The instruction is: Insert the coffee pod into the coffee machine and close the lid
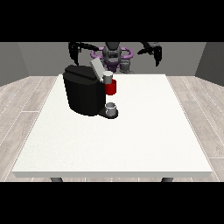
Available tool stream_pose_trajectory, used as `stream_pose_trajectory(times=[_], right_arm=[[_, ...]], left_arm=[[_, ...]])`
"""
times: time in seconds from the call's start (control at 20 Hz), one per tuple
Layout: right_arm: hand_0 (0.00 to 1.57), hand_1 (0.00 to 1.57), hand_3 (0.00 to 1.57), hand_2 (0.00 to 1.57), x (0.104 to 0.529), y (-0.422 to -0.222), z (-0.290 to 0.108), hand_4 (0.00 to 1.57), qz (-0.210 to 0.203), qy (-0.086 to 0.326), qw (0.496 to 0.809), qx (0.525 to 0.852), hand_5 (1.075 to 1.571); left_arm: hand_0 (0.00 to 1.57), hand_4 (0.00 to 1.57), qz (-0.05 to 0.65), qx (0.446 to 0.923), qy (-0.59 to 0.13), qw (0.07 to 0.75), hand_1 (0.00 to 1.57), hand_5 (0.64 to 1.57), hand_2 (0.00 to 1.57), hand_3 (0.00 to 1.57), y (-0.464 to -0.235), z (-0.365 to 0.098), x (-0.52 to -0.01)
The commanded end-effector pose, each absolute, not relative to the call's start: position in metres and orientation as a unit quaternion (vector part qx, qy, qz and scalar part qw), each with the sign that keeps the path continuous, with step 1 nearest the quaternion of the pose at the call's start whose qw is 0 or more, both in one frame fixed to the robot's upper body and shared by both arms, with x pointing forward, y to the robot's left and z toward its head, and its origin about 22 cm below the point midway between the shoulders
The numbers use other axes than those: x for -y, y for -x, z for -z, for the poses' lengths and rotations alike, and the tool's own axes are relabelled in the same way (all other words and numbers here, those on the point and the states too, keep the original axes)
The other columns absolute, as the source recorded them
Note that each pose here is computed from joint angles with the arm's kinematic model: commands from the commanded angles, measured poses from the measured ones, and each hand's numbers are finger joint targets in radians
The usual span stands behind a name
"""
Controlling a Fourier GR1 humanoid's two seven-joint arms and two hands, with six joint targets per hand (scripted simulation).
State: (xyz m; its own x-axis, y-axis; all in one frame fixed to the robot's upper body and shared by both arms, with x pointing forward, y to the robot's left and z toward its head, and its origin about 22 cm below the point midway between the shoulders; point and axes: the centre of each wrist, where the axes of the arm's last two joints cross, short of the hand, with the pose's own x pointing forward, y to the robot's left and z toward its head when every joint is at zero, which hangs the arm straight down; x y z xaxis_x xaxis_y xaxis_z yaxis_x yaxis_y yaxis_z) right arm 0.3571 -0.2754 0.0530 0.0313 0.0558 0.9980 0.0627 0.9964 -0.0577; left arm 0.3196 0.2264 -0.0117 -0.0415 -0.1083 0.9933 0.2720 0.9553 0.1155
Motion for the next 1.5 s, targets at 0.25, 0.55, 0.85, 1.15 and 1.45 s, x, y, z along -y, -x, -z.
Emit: stream_pose_trajectory(times=[0.25, 0.55, 0.85, 1.15, 1.45], right_arm=[[0.0, 0.0, 0.0, 0.0, 0.25, -0.385, -0.075, 0.0, -0.028, 0.042, 0.714, 0.698, 1.571], [0.0, 0.0, 0.0, 0.0, 0.217, -0.384, -0.069, 0.0, -0.045, 0.014, 0.71, 0.703, 1.571], [0.0, 0.0, 0.0, 0.0, 0.225, -0.398, -0.094, 0.07, -0.089, -0.001, 0.695, 0.713, 1.571], [0.0, 0.0, 0.0, 0.0, 0.205, -0.404, -0.1, 0.16, -0.093, 0.01, 0.682, 0.725, 1.571], [0.0, 0.0, 0.0, 0.0, 0.196, -0.42, -0.139, 0.12, -0.14, 0.027, 0.646, 0.75, 1.571]], left_arm=[[0.0, 0.38, 0.142, 0.737, 0.053, 0.658, 0.0, 1.571, 0.0, 0.0, -0.312, -0.021, -0.225], [0.0, 0.34, 0.115, 0.729, 0.027, 0.674, 0.0, 1.571, 0.0, 0.0, -0.3, -0.022, -0.258], [0.0, 0.35, 0.111, 0.747, -0.014, 0.655, 0.0, 1.571, 0.0, 0.0, -0.305, -0.03, -0.267], [0.0, 0.36, 0.118, 0.739, -0.009, 0.663, 0.0, 1.571, 0.0, 0.0, -0.29, -0.008, -0.275], [0.0, 0.39, 0.136, 0.758, 0.006, 0.638, 0.0, 1.571, 0.0, 0.0, -0.3, -0.027, -0.248]])
